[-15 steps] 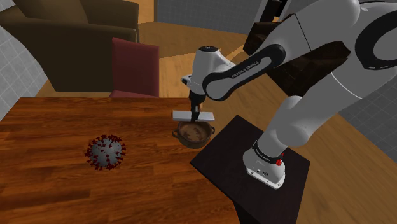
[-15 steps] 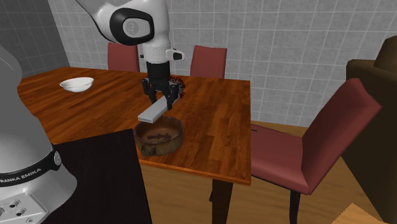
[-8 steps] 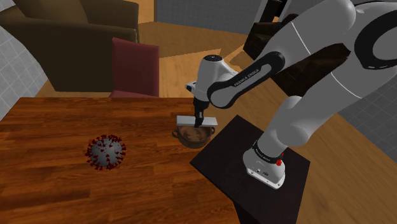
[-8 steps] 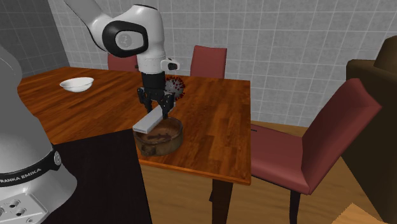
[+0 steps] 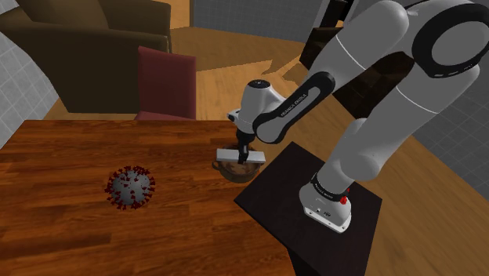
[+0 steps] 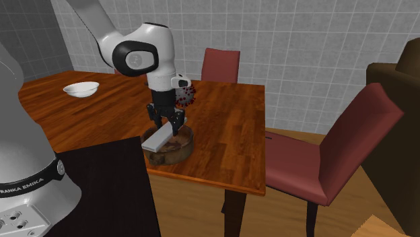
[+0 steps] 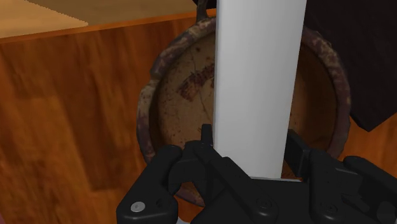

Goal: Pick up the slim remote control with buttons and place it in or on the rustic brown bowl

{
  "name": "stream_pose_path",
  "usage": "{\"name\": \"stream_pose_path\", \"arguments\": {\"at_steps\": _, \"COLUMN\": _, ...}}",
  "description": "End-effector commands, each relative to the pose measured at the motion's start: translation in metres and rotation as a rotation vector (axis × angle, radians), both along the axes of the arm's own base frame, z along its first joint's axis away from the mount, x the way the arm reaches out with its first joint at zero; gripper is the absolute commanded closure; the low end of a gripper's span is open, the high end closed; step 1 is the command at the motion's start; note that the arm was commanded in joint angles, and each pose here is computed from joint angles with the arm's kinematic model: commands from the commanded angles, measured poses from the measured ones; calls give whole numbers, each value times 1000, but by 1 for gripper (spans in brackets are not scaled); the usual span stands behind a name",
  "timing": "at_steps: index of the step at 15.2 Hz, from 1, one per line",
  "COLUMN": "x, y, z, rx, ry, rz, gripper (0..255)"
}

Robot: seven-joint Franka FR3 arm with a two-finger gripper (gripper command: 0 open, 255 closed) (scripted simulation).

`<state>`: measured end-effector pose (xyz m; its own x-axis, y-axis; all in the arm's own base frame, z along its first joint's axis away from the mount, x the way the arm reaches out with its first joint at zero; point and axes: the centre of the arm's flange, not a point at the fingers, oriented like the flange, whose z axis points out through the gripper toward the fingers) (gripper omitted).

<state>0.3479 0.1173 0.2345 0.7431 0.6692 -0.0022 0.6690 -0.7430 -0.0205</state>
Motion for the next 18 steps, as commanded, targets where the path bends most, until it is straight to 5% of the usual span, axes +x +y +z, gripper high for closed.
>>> {"name": "stream_pose_path", "arguments": {"at_steps": 1, "x": 1, "y": -1, "z": -4, "rx": 0, "ry": -1, "rz": 0, "gripper": 255}}
{"name": "stream_pose_path", "arguments": {"at_steps": 7, "x": 1, "y": -1, "z": -4, "rx": 0, "ry": -1, "rz": 0, "gripper": 255}}
{"name": "stream_pose_path", "arguments": {"at_steps": 8, "x": 1, "y": 0, "z": -4, "rx": 0, "ry": -1, "rz": 0, "gripper": 0}}
{"name": "stream_pose_path", "arguments": {"at_steps": 13, "x": 1, "y": -1, "z": -4, "rx": 0, "ry": -1, "rz": 0, "gripper": 0}}
{"name": "stream_pose_path", "arguments": {"at_steps": 18, "x": 2, "y": -1, "z": 46, "rx": 0, "ry": -1, "rz": 0, "gripper": 0}}
